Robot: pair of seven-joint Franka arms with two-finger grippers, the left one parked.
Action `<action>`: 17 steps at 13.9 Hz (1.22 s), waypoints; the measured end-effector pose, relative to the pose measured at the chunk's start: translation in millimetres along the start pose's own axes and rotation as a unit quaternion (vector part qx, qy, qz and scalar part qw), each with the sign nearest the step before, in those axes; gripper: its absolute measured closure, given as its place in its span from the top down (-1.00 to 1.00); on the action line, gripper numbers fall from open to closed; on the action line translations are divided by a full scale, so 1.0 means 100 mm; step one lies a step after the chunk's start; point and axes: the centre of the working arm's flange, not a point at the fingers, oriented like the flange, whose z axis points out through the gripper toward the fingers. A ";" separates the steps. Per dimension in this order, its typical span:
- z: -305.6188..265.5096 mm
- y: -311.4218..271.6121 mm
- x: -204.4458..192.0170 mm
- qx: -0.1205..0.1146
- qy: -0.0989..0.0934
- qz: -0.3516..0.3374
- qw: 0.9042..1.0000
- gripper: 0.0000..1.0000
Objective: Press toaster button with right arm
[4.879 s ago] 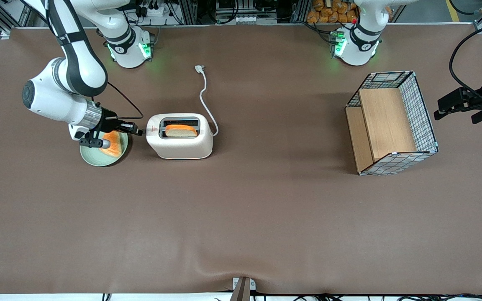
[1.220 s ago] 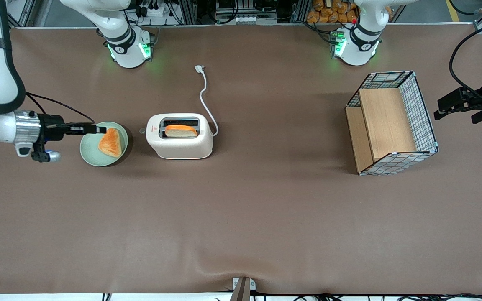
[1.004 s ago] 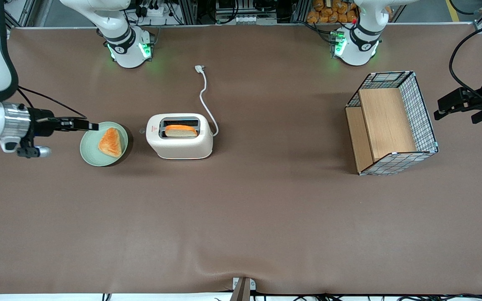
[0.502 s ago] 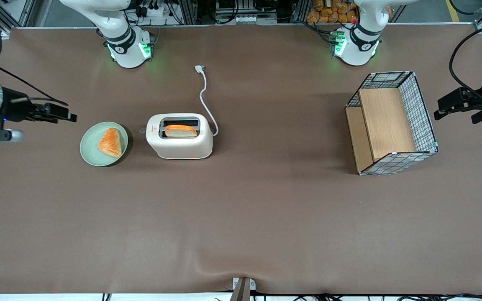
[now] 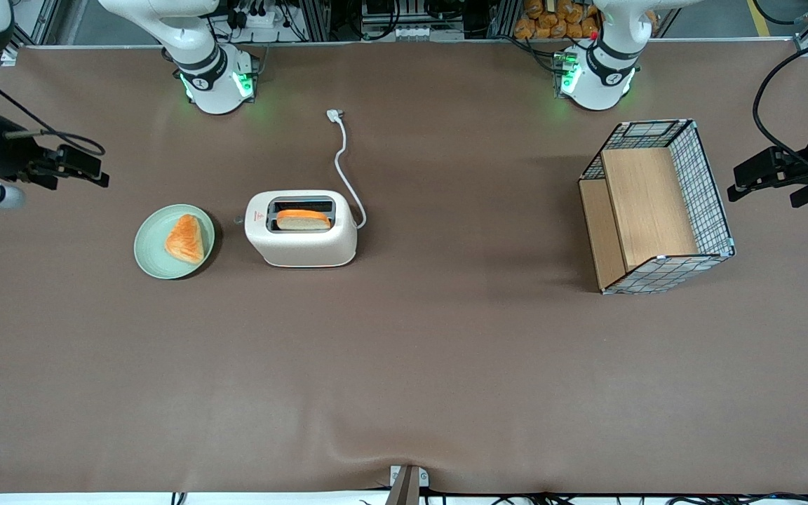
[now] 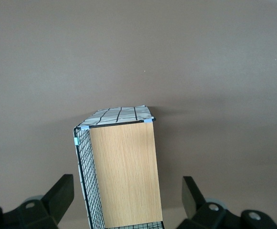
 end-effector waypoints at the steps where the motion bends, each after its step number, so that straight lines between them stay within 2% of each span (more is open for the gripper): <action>1: -0.08 -0.02 -0.05 -0.003 0.008 -0.002 1.000 1.00; 6: -0.29 -0.01 -0.17 -0.006 0.033 -0.002 0.999 1.00; 17: -0.40 0.09 -0.24 -0.023 0.048 0.004 0.999 1.00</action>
